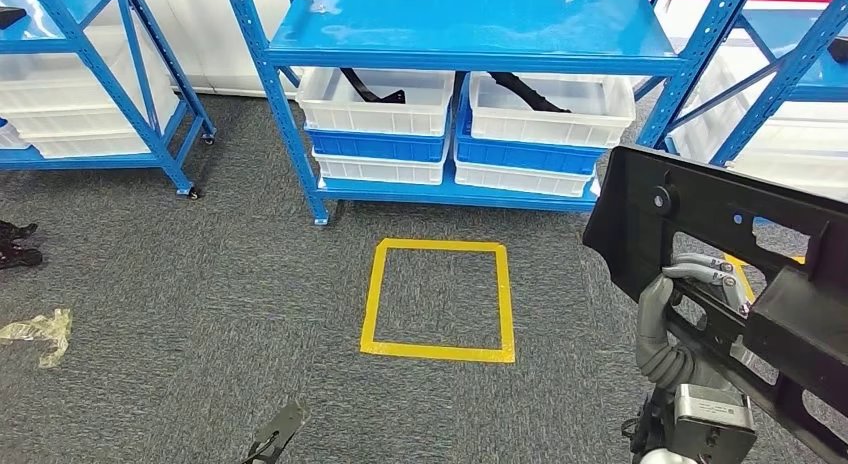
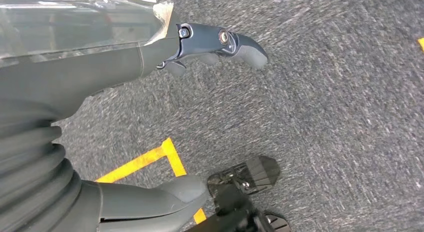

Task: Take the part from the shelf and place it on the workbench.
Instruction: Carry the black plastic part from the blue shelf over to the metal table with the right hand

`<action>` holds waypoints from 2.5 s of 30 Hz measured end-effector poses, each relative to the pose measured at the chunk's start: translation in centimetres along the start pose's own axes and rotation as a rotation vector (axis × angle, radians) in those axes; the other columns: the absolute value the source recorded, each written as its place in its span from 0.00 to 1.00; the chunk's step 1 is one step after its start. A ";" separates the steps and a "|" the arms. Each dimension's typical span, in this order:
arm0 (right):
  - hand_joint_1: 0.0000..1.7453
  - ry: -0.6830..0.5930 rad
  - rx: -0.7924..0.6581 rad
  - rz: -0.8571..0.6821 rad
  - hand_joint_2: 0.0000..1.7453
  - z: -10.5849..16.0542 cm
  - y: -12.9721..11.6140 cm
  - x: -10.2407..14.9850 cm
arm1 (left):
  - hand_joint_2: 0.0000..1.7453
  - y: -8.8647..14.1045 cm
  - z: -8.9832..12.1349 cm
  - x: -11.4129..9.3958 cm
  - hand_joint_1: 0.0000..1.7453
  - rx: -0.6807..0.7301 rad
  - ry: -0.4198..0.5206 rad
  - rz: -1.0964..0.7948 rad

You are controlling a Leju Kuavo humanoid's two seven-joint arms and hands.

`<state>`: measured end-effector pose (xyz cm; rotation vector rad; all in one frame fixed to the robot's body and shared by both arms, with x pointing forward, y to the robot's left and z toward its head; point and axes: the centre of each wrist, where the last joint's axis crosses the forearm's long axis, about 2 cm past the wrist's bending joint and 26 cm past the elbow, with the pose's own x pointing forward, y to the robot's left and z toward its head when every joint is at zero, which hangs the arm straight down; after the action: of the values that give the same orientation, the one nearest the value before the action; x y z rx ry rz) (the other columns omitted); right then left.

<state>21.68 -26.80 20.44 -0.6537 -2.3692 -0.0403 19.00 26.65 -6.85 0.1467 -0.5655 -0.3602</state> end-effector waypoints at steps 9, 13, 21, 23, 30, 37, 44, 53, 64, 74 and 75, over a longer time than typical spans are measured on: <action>1.00 -0.015 0.045 -0.076 1.00 0.1 0.6 0.3 | 1.00 0.0 0.2 -1.2 0.00 0.015 -0.010 0.029; 1.00 -0.030 0.083 -0.141 1.00 -0.4 1.3 0.3 | 1.00 0.3 0.4 -2.6 0.00 0.030 -0.014 0.068; 1.00 -0.017 0.136 -0.202 1.00 -0.4 2.4 -0.4 | 1.00 0.5 0.9 -5.1 0.00 0.049 0.006 0.126; 1.00 -0.018 0.140 -0.206 1.00 -0.5 2.5 -0.5 | 1.00 0.6 1.0 -5.5 0.00 0.050 0.009 0.127; 1.00 -0.015 0.135 -0.212 1.00 -0.5 2.6 -0.9 | 1.00 1.0 1.2 -6.4 0.00 0.038 0.025 0.098; 1.00 -0.018 0.124 -0.210 1.00 -0.7 2.8 -1.6 | 1.00 1.7 0.9 -5.5 0.00 -0.003 0.023 0.068; 1.00 -0.028 0.103 -0.186 1.00 -1.0 2.9 -1.8 | 1.00 2.6 0.5 -4.4 0.00 -0.015 0.014 0.033; 1.00 0.007 0.065 -0.095 1.00 0.4 1.4 -1.9 | 1.00 4.5 -0.5 0.7 0.00 -0.091 0.005 -0.103; 1.00 -0.008 0.045 -0.061 1.00 0.3 1.1 -1.6 | 1.00 5.4 -0.9 2.8 0.00 -0.135 -0.057 -0.275; 1.00 -0.022 -0.020 0.000 1.00 0.5 -0.4 -1.3 | 1.00 2.3 -0.7 7.4 0.00 -0.213 -0.120 -0.457; 1.00 -0.023 -0.021 0.001 1.00 0.5 -0.4 -1.3 | 1.00 2.2 -0.7 7.6 0.00 -0.216 -0.125 -0.462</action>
<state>22.05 -27.63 19.34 -0.6687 -2.3935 -0.0578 26.02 25.90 -3.16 0.0447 -0.6105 -0.8807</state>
